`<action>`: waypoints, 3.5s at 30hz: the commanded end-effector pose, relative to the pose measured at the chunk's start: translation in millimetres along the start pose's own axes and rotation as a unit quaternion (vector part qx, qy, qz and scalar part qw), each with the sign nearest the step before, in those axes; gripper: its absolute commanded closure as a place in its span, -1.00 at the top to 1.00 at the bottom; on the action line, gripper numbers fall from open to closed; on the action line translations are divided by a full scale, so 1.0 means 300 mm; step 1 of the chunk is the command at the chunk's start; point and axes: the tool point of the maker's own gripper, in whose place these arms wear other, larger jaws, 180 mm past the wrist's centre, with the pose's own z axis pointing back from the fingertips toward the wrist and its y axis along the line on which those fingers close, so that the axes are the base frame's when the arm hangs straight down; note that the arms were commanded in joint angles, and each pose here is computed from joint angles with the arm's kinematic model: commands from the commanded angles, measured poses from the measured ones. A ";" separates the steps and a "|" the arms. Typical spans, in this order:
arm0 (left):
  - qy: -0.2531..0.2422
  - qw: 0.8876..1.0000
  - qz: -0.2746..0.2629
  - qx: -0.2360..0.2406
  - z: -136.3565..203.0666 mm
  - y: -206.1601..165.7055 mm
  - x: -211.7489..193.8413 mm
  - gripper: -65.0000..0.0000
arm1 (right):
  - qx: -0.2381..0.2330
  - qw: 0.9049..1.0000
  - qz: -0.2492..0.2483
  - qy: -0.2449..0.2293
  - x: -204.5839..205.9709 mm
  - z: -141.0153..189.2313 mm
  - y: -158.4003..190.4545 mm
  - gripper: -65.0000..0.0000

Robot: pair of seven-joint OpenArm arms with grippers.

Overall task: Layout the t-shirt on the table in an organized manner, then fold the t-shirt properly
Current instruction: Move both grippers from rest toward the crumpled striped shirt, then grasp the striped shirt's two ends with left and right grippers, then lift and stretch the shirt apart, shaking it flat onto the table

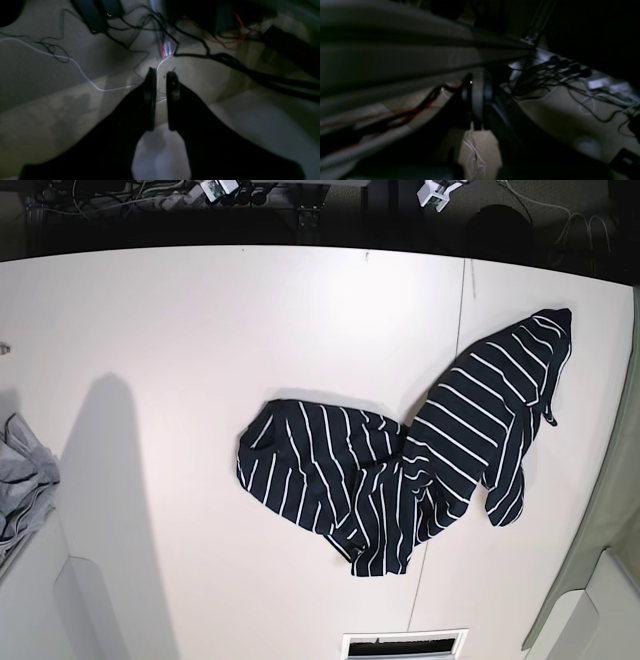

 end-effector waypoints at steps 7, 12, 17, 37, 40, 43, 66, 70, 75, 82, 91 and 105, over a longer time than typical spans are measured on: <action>-0.110 0.992 0.062 -0.024 0.169 0.062 0.112 -0.73 | 0.018 0.999 0.024 -0.044 0.103 0.124 0.062 -1.00; -0.182 0.979 0.091 -0.017 0.345 0.137 0.218 -0.73 | 0.025 0.996 0.055 -0.068 0.229 0.202 0.089 -1.00; -0.247 0.966 0.081 0.009 0.546 0.231 0.314 -0.73 | 0.032 0.988 0.093 -0.121 0.400 0.269 0.139 -1.00; -0.389 0.914 -0.061 0.100 0.990 0.358 0.732 0.02 | -0.049 0.936 0.188 -0.295 1.069 0.310 0.016 -0.66; -0.386 0.911 -0.086 0.116 0.973 0.352 0.804 0.02 | -0.050 0.937 0.162 -0.304 1.146 0.256 -0.005 -0.37; -0.388 0.907 -0.097 0.132 0.955 0.341 0.876 0.02 | -0.054 0.936 0.164 -0.308 1.230 0.214 -0.016 -0.27; -0.386 0.905 -0.075 0.160 0.872 0.454 1.146 0.17 | -0.158 0.942 0.120 -0.270 1.547 0.100 -0.306 -0.15; -0.394 0.902 -0.077 0.160 0.882 0.452 1.156 -0.58 | -0.112 0.956 0.114 -0.244 1.481 0.014 -0.244 -0.65; -0.389 0.903 -0.076 0.162 0.892 0.456 1.166 -1.00 | -0.080 0.962 0.119 -0.232 1.433 -0.028 -0.189 -1.00; -0.392 0.901 -0.123 0.137 0.979 0.383 1.191 -1.00 | -0.043 0.961 0.126 -0.244 1.380 -0.021 -0.122 -1.00; -0.407 0.894 -0.147 0.114 1.024 0.303 1.214 -0.12 | -0.044 0.963 0.121 -0.235 1.320 -0.032 -0.123 -1.00; -0.406 0.897 -0.169 0.045 0.985 0.201 1.208 -0.09 | -0.044 0.962 0.120 -0.240 1.329 -0.029 -0.122 -1.00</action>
